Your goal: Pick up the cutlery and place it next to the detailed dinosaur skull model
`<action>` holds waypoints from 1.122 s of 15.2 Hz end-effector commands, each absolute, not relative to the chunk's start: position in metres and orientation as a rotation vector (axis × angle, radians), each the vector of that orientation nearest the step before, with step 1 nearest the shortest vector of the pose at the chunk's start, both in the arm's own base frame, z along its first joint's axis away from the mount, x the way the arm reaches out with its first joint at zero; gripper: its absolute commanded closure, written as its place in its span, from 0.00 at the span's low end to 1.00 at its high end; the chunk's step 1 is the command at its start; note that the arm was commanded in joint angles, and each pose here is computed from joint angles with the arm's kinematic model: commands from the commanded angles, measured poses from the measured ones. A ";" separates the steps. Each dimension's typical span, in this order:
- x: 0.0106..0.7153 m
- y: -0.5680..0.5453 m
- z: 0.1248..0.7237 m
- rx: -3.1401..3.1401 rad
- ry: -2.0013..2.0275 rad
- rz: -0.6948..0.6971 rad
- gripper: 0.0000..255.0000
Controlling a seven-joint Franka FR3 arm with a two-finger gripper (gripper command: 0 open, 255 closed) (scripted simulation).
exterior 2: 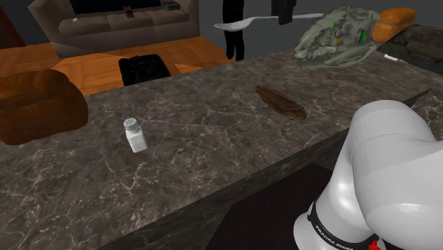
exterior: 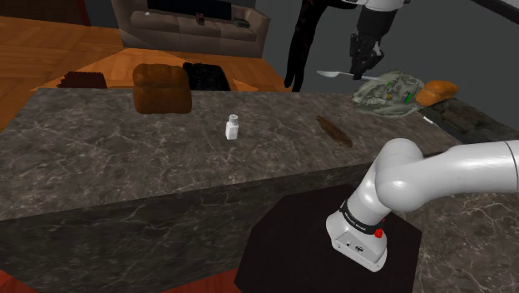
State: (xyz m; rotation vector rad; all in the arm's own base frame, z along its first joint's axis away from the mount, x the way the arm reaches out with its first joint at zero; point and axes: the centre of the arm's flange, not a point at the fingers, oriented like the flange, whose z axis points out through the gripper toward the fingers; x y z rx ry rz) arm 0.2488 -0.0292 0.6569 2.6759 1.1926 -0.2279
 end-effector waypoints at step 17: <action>0.124 -0.234 0.656 2.675 1.194 -0.229 1.00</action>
